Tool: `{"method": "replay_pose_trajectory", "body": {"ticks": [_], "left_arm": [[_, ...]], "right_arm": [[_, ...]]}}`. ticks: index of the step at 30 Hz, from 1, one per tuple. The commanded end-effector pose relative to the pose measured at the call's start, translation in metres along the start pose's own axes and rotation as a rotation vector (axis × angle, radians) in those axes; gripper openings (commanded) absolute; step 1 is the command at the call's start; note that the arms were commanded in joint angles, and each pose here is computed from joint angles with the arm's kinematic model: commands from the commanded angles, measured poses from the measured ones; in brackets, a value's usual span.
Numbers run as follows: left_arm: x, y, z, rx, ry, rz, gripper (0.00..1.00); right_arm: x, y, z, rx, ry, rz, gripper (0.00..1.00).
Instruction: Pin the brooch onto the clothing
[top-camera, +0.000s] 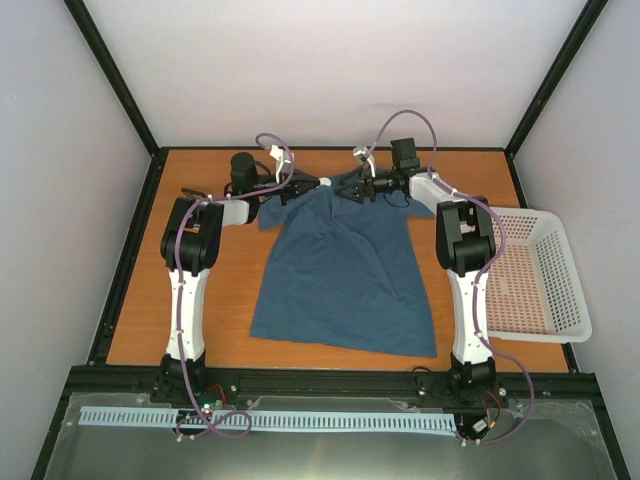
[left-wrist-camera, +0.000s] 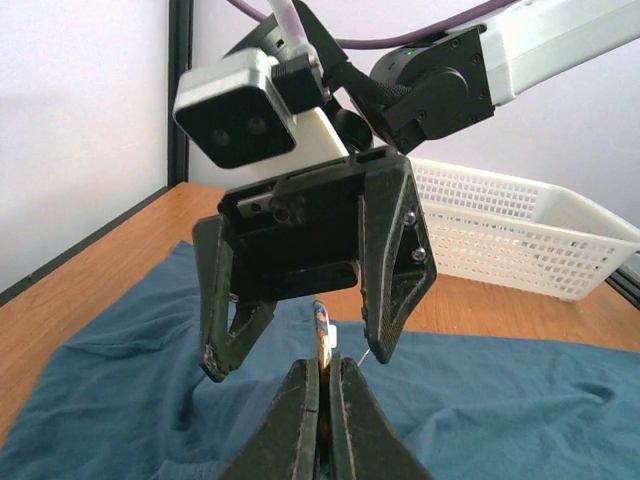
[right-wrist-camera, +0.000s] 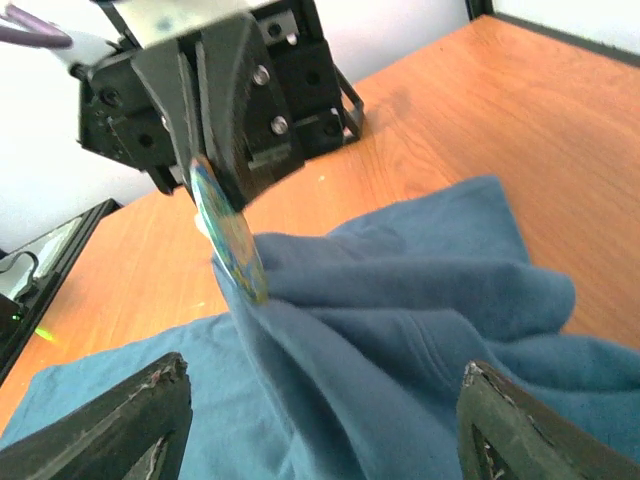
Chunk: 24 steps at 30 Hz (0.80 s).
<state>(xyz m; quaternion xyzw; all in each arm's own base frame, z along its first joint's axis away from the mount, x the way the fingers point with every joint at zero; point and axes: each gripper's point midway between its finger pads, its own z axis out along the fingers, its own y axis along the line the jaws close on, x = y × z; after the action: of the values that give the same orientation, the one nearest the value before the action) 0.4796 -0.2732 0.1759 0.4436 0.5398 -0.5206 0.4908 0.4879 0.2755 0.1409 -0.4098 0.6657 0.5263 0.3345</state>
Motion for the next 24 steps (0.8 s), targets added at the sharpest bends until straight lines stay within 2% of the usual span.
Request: {"method": "replay_pose_trajectory", "body": {"ticks": [1,12,16,24], "left_arm": [[-0.010,-0.002,0.000,0.040,-0.012,0.044,0.01],[-0.011,-0.005,0.000,0.074,-0.020,0.020,0.01],[-0.015,-0.004,0.001,0.073,-0.023,0.023,0.01],[-0.014,-0.004,0.001,0.081,-0.022,0.017,0.01]], "right_arm": [[-0.018,0.011,0.006,-0.071,-0.026,-0.079,0.70],[-0.016,0.007,0.011,-0.100,-0.017,-0.066,0.60],[-0.011,0.007,0.011,-0.102,-0.014,-0.057,0.65],[-0.007,0.017,0.033,-0.142,-0.001,-0.056,0.64]]}}
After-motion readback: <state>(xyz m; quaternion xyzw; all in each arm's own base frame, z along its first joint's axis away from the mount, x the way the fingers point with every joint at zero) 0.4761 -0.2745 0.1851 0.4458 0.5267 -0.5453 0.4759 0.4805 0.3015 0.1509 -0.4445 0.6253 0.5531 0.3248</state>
